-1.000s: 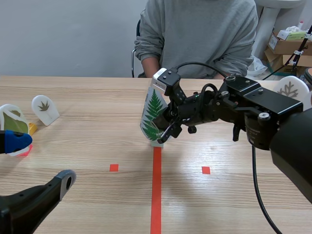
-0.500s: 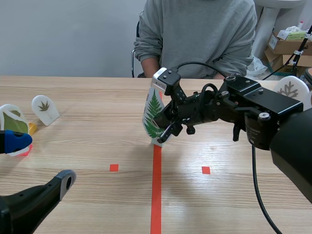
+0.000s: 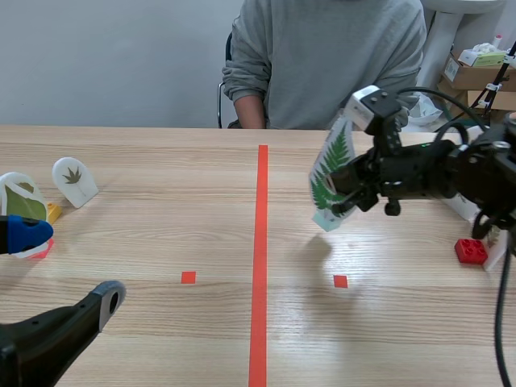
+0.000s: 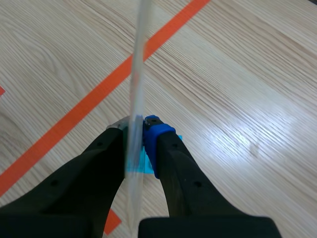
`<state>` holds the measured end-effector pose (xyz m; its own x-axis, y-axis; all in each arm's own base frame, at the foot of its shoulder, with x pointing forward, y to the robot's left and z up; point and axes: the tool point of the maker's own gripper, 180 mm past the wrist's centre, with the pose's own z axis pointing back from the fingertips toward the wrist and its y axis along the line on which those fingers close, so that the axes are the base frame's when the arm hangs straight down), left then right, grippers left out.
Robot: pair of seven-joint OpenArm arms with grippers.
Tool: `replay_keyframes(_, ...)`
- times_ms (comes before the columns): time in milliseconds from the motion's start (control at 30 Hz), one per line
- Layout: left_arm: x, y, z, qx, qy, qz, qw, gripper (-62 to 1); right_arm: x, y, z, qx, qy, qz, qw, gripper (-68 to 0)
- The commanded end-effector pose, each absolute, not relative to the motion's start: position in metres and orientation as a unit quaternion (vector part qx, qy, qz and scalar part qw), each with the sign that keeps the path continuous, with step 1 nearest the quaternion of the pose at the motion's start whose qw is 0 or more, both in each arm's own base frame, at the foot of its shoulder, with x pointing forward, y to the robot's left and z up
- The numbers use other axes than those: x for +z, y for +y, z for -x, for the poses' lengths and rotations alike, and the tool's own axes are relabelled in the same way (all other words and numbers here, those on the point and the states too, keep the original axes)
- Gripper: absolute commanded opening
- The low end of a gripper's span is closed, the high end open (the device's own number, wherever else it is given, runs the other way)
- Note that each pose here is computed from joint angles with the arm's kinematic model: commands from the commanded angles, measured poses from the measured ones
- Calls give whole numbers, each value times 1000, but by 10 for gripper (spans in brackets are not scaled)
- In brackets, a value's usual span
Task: Do the leaf sorting experiment
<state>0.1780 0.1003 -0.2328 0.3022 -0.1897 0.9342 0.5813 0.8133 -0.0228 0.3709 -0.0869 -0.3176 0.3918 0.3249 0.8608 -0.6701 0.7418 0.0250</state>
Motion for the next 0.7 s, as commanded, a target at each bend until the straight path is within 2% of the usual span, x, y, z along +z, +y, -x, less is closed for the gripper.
replay_keyframes(0,-229,101,-179,-238,-545,184,782,8,-307,-100,-371,294,-475,-181,809,-656)
replay_keyframes(167,-229,101,-179,-238,-546,184,782,8,-302,-152,-355,235,-496,-144,824,-656)
replay_keyframes(400,-228,101,-180,-239,-547,184,781,8,-312,-221,-328,160,-493,-90,850,-656)
replay_keyframes(667,-228,101,-180,-238,-547,184,781,8,-315,-264,-318,143,-484,-23,863,-656)
